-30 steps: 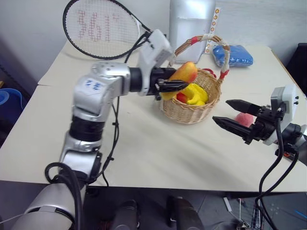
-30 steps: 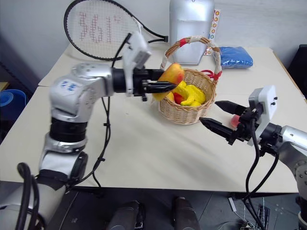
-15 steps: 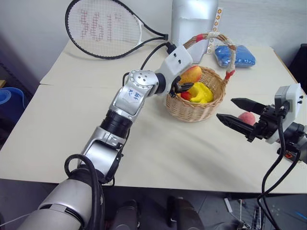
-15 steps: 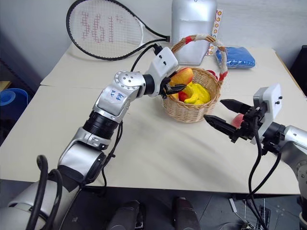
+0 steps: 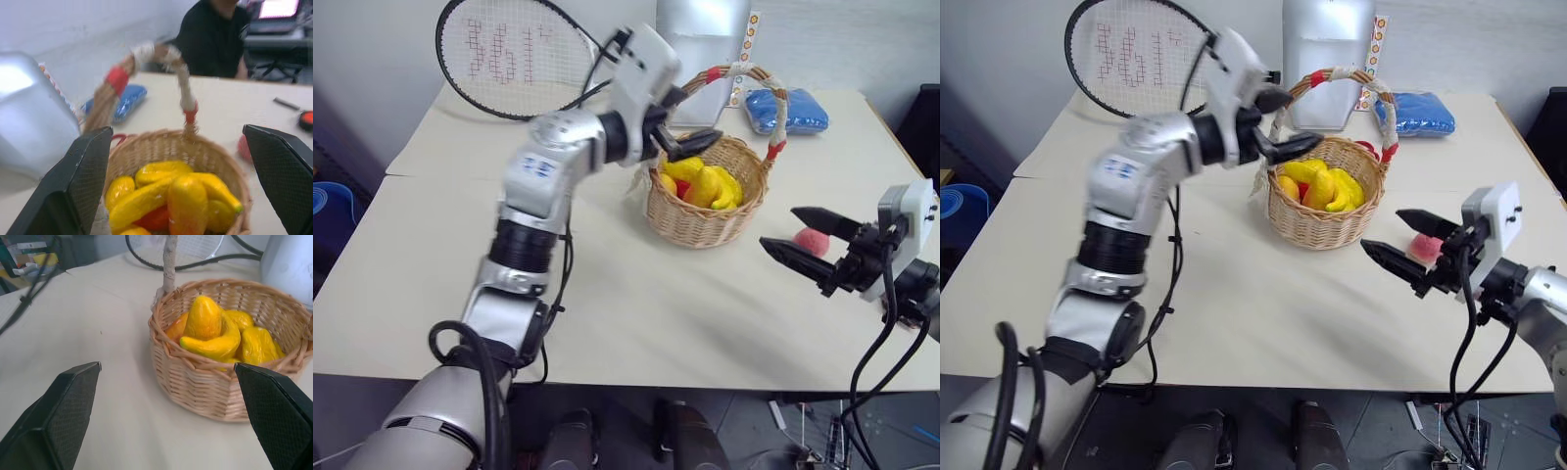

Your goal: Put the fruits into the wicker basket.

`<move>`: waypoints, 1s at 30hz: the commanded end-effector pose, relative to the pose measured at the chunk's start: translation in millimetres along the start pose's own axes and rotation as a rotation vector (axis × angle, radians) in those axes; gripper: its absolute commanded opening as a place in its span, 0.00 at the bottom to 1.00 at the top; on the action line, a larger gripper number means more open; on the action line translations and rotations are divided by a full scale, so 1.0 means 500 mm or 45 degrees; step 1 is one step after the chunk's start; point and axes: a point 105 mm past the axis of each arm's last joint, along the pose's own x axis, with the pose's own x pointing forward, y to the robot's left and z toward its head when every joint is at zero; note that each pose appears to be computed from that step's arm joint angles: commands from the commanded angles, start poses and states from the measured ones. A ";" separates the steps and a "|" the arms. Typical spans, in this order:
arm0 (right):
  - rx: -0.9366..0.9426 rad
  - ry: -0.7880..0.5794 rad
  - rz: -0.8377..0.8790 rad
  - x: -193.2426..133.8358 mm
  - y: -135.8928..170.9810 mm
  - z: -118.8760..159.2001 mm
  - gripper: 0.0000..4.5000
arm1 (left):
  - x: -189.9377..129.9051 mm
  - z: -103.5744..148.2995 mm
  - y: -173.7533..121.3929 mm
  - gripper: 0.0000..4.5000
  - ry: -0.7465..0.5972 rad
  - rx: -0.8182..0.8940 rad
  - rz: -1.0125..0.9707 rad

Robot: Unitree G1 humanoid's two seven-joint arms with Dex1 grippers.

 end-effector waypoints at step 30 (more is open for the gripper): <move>-0.071 0.314 -0.392 -0.019 -0.219 -0.102 1.00 | -0.237 -0.059 -0.157 0.99 0.154 -0.063 -0.451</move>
